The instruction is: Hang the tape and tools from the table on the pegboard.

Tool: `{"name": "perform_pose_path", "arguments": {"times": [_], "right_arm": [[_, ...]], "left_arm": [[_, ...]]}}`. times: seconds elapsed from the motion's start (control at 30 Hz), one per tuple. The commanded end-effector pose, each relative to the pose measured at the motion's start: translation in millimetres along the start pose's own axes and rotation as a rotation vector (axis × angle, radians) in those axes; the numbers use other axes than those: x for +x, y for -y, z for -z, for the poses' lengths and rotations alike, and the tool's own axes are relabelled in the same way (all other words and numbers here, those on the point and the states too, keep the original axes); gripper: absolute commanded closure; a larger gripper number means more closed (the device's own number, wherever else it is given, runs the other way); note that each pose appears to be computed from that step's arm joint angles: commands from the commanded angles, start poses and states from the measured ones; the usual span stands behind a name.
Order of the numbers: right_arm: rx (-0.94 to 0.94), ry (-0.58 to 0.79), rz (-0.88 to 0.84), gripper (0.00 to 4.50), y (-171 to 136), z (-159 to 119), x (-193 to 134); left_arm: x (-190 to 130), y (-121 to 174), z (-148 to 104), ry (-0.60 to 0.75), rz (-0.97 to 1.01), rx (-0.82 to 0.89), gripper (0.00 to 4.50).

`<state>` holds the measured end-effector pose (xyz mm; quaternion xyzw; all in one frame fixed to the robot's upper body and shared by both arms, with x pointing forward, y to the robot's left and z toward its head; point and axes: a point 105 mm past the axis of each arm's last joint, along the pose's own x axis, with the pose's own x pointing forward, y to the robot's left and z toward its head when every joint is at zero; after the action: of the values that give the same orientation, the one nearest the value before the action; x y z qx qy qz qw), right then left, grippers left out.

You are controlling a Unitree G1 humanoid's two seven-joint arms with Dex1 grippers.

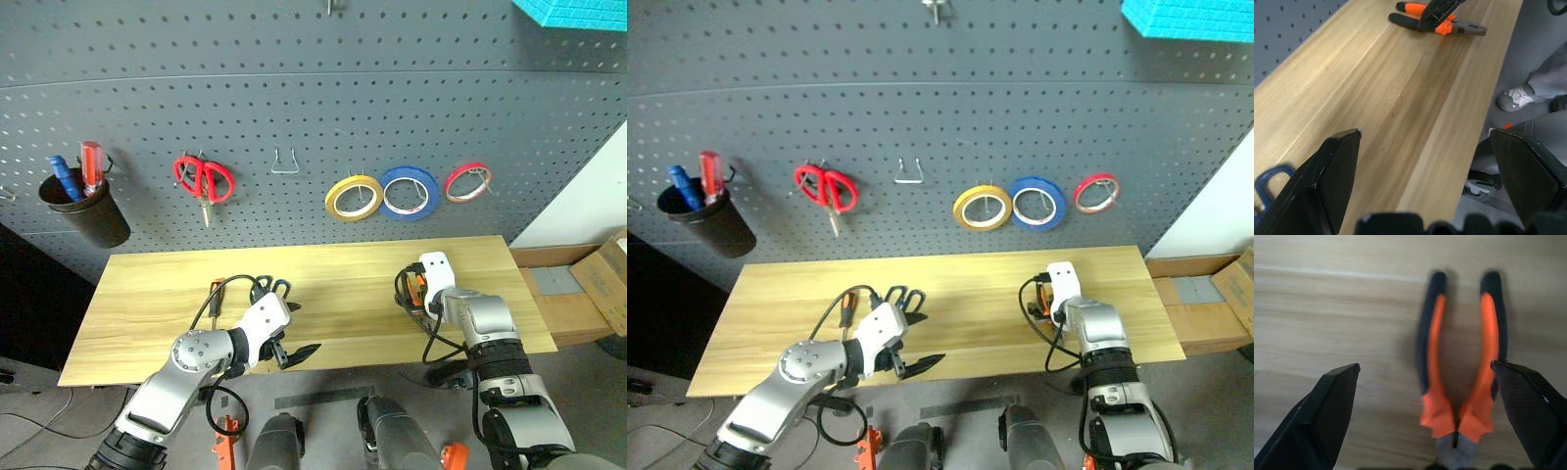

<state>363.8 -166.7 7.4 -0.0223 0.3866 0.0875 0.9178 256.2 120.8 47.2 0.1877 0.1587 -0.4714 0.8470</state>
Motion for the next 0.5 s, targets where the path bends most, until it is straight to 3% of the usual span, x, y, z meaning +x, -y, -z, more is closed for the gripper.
{"name": "perform_pose_path", "arguments": {"times": [0.03,0.2,0.4,0.5], "right_arm": [[0.000,-0.056,0.026,0.03,7,14,3],[-0.025,-0.094,0.026,0.03,7,22,8],[-0.033,-0.083,0.009,0.03,2,11,14],[-0.040,-0.072,0.005,0.92,2,4,16]], "left_arm": [[-3,10,-11,0.034,0.009,0.014,0.00],[-8,15,-9,0.022,-0.004,-0.002,0.00],[-11,17,-10,0.019,-0.017,-0.014,0.00],[-10,17,-11,0.023,-0.021,-0.016,0.00]]}}
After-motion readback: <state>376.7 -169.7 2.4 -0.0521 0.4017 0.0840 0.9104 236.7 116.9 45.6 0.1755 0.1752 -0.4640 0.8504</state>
